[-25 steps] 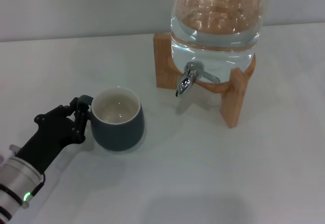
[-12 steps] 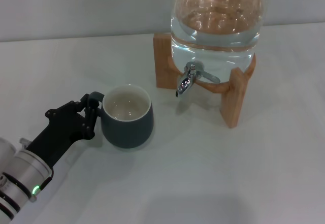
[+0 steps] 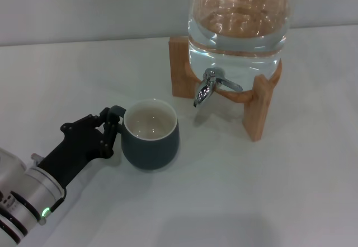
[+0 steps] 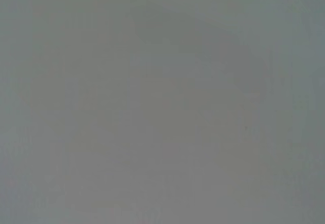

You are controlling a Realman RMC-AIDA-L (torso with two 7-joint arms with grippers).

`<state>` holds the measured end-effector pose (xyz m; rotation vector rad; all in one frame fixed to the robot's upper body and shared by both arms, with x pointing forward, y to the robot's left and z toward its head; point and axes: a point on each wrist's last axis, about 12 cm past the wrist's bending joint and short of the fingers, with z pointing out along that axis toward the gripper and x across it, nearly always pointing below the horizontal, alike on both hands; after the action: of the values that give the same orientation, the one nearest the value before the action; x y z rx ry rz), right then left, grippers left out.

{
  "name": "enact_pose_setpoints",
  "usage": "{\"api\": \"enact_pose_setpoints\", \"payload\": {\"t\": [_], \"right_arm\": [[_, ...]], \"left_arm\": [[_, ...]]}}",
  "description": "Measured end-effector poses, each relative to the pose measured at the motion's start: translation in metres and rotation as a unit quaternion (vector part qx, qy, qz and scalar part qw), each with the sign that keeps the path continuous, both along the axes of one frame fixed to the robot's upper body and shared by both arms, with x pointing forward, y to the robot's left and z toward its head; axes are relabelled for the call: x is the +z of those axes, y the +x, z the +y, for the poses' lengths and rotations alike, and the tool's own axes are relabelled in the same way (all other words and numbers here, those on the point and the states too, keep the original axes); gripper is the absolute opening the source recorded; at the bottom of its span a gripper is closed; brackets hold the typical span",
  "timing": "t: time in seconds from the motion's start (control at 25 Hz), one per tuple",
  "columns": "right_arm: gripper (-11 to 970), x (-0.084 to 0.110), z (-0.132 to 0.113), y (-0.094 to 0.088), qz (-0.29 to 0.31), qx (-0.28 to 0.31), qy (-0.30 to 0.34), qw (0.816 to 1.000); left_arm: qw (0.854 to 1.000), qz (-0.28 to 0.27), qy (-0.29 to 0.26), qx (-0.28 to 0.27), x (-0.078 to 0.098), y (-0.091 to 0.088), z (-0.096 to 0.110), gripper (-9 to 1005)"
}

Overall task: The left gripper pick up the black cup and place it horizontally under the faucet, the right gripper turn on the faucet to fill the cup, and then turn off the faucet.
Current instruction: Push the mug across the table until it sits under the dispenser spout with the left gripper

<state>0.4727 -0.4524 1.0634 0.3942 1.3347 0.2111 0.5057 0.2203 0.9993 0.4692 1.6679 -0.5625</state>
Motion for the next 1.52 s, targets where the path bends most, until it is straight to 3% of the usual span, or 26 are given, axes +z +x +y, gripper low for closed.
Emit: {"api": "enact_pose_setpoints", "payload": {"t": [0.44, 1.04, 1.52], "right_arm": [[841, 0.000, 0.000, 0.000, 0.000, 0.000, 0.000, 1.000], [842, 0.000, 0.000, 0.001, 0.000, 0.001, 0.000, 1.000], [842, 0.000, 0.000, 0.002, 0.001, 0.000, 0.000, 1.000]], "left_arm": [[1.000, -0.002, -0.002, -0.012, 0.001, 0.000, -0.002, 136], [1.000, -0.005, 0.007, -0.005, 0.007, 0.016, -0.005, 136], [1.000, -0.004, 0.008, -0.009, 0.008, 0.018, -0.008, 136]]}}
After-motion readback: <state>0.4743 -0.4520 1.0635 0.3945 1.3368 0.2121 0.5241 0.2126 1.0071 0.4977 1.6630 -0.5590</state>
